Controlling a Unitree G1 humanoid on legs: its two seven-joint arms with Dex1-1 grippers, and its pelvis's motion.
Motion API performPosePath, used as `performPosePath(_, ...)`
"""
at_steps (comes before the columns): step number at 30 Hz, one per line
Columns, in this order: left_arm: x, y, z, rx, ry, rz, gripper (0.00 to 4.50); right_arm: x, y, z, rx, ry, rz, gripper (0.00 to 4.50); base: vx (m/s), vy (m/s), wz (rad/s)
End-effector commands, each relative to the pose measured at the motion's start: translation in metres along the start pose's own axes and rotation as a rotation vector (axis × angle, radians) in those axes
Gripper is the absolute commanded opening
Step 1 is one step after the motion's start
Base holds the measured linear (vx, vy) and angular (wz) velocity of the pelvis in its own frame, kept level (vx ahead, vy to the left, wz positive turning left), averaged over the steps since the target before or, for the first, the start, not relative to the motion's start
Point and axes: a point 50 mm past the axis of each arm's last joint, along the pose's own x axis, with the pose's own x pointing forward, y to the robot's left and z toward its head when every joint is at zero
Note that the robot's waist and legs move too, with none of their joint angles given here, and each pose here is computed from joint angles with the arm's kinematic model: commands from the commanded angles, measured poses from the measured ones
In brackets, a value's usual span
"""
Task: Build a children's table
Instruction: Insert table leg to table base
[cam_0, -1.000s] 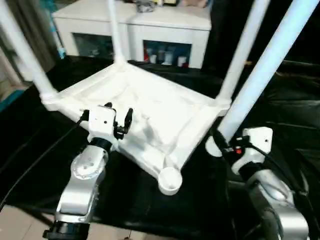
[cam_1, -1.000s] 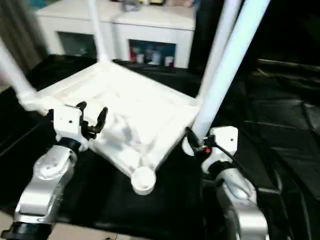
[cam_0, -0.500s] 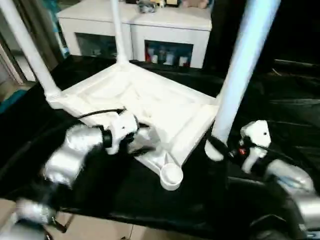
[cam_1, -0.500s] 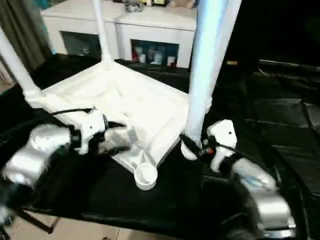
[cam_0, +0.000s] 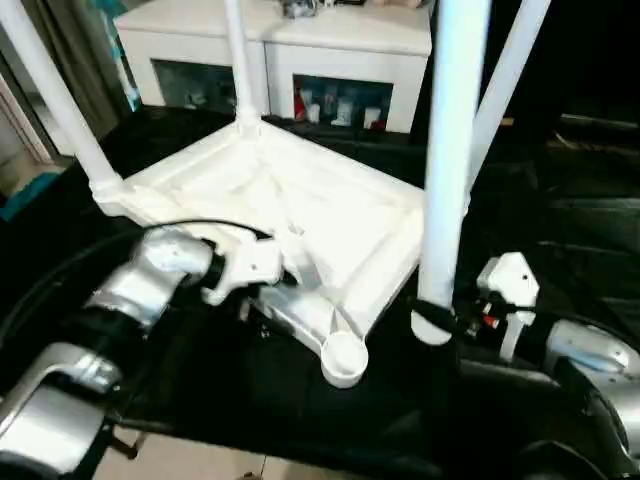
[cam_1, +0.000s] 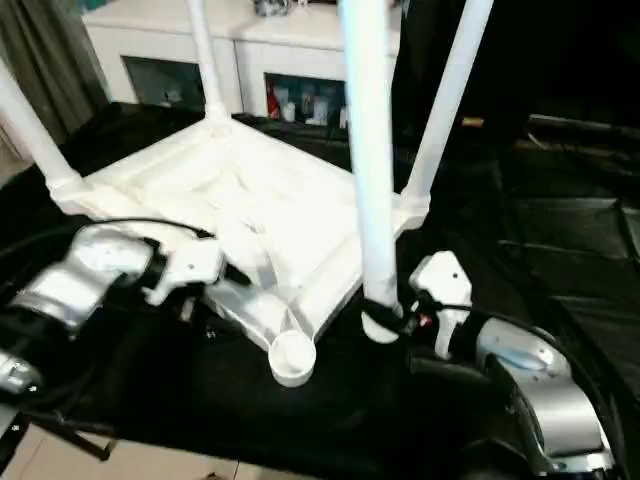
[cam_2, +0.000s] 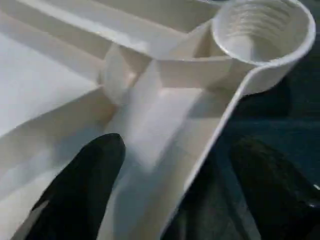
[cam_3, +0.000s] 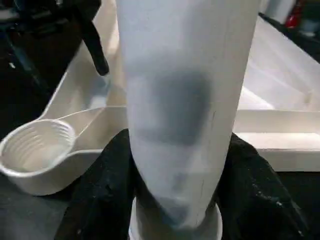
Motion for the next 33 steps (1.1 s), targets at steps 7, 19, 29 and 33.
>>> performPosePath(7,0.005,0.005,0.003,0.053,0.041,-0.075,3.25,-0.001,0.003,0.002,-0.022,0.016,0.031,1.88,0.0,0.0,0.0)
performPosePath(19,0.009,0.006,0.0,0.045,0.101,-0.111,2.26,0.001,0.005,-0.001,-0.045,0.032,0.024,1.88,0.0,0.0,0.0)
performPosePath(29,0.006,0.004,-0.01,-0.03,0.26,-0.136,1.48,0.003,0.004,-0.004,-0.052,0.049,0.007,1.88,0.0,0.0,0.0)
performPosePath(33,0.007,0.005,-0.011,-0.168,0.239,-0.067,1.17,0.004,0.005,-0.004,-0.046,0.044,0.01,1.88,0.0,0.0,0.0)
